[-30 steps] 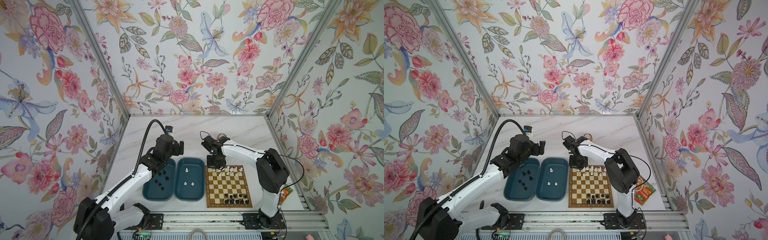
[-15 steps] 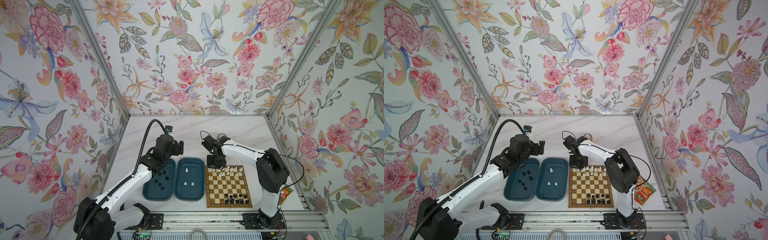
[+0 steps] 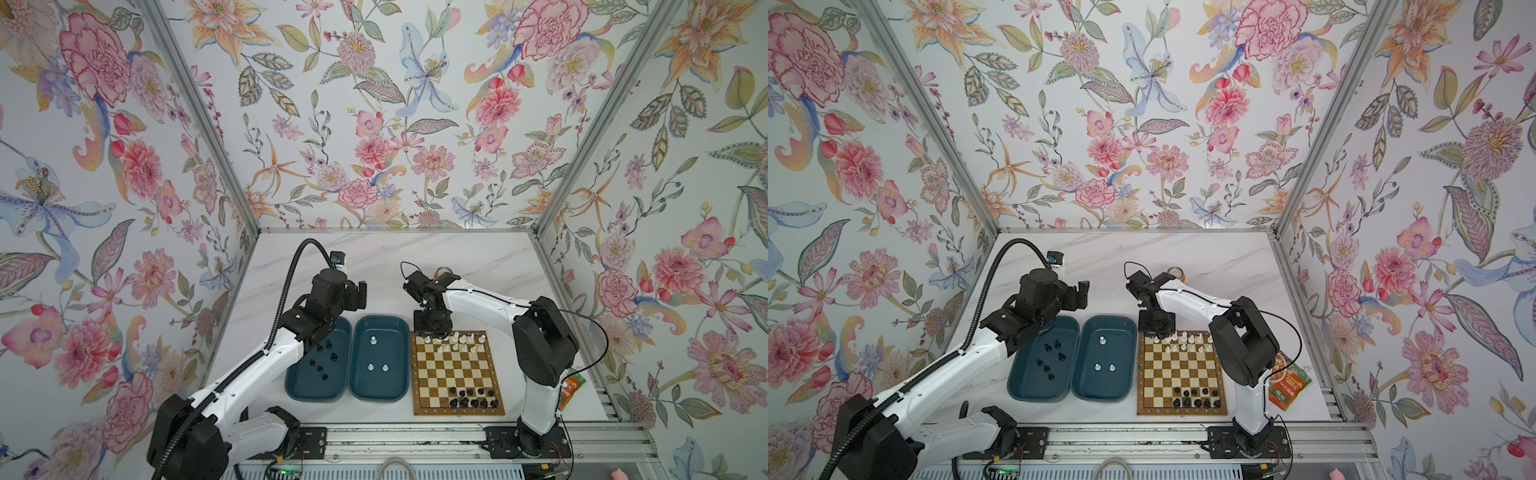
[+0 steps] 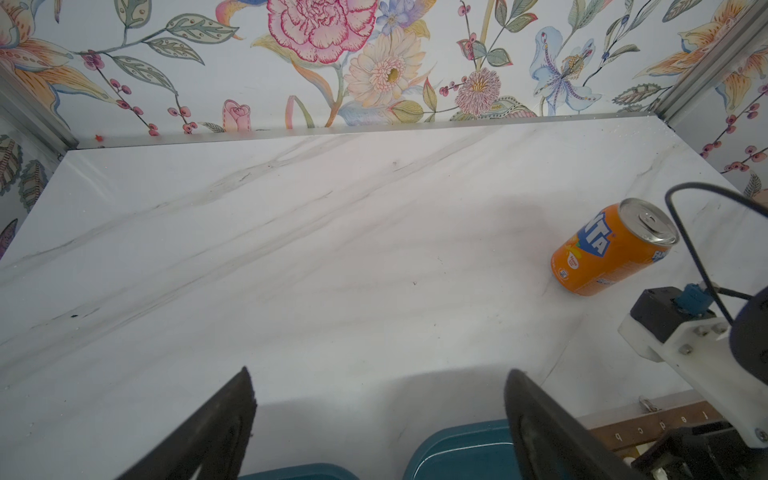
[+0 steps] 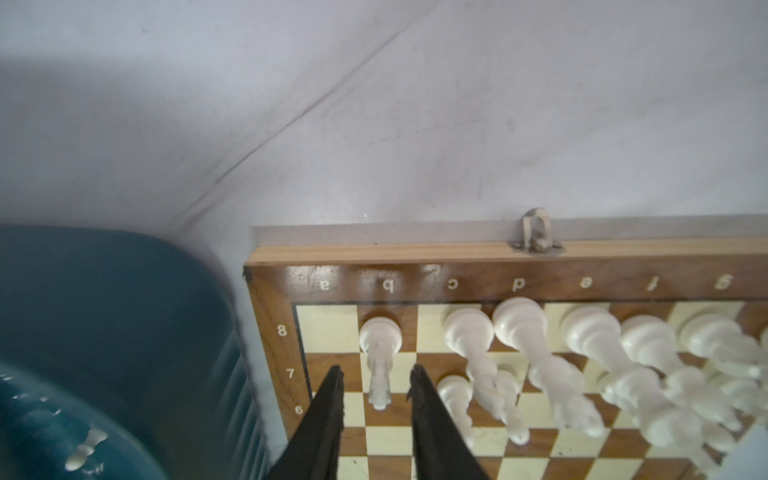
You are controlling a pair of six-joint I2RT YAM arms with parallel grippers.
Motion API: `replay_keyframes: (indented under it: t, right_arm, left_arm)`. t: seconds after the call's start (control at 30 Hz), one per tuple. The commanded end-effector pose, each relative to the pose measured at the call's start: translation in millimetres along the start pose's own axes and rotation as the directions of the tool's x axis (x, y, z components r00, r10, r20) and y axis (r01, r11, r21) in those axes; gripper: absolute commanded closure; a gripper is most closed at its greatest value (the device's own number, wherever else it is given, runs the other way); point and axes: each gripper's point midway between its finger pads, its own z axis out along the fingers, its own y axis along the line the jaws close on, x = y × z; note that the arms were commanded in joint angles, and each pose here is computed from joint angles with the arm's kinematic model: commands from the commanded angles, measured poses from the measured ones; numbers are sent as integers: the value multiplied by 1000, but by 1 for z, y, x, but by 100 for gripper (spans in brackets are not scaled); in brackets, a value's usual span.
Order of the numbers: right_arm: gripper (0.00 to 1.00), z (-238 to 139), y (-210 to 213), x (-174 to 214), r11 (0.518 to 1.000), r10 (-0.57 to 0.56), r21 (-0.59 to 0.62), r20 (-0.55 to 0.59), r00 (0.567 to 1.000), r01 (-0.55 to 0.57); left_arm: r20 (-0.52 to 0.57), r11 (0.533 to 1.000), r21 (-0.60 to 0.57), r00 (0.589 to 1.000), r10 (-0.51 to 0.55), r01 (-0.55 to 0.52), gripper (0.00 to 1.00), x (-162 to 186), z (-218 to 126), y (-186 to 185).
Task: Set up the chess pieces on the board
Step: 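Lower the white piece onto the board square and open the right gripper, then move the right gripper back over the white-piece tray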
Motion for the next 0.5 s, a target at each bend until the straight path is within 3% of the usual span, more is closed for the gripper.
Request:
replay_keyframes:
  t: [0.0, 0.3, 0.47]
  right_arm:
    - [69, -31, 3, -11, 999, -2, -35, 68, 998, 4]
    - [68, -81, 19, -28, 998, -23, -62, 147, 989, 32]
    - [69, -97, 47, -29, 993, -55, -96, 169, 984, 72]
  left_arm:
    - [9, 999, -37, 1000, 16, -15, 5, -4, -7, 7]
    - [-53, 996, -86, 998, 30, -34, 5, 21, -9, 25]
    - [-87, 994, -95, 994, -71, 62, 5, 43, -20, 53]
